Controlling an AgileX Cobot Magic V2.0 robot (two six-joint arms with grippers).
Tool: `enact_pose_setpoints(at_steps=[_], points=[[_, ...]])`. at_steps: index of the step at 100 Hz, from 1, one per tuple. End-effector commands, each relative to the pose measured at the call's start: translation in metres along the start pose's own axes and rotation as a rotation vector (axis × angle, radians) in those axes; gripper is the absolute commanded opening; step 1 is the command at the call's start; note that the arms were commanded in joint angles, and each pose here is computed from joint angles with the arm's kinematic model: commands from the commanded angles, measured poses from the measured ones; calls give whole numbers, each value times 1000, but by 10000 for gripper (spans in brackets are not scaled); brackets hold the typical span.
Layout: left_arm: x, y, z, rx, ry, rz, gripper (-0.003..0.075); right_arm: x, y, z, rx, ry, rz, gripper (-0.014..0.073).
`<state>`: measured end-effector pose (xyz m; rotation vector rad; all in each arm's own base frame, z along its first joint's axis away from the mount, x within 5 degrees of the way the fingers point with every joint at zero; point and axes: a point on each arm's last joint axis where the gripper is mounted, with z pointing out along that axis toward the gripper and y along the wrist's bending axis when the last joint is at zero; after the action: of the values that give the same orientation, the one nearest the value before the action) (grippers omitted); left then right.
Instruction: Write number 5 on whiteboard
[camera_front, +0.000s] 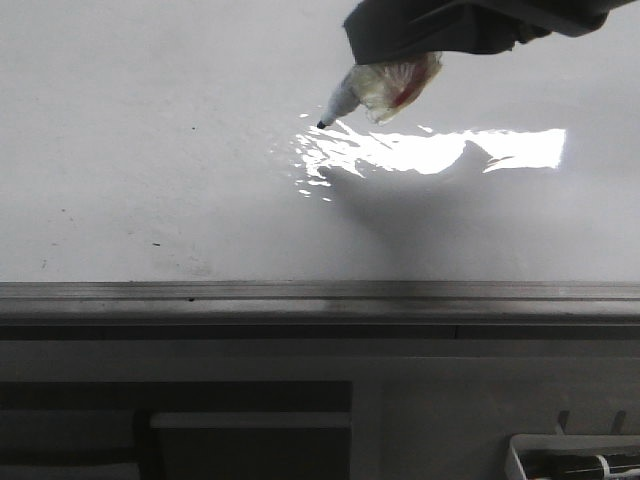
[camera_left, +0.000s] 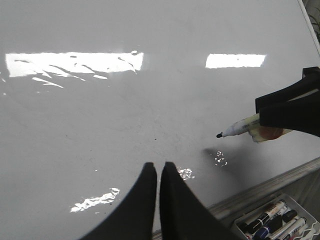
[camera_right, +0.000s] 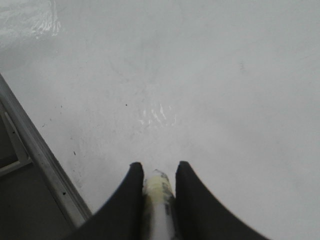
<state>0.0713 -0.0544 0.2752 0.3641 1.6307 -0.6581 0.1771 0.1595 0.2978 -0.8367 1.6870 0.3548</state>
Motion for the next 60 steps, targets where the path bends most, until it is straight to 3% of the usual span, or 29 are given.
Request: enact_pose_setpoints(at_steps=[1,22,38,60], points=[[-14,1,0,-24,-77,-18,-20,-22,-8,-5,64,-136,-13,-61],[-14,1,0,-24,-77,-18,-20,-23,-14,-5,90,-146,-9,-61],[-14,1,0,-24,-77,-18,-20,-16,-27,-3,133,-100,7,-61],[-14,1,0,-24,-77,-18,-20,-8,-27,-1,110,-29,14,-61]])
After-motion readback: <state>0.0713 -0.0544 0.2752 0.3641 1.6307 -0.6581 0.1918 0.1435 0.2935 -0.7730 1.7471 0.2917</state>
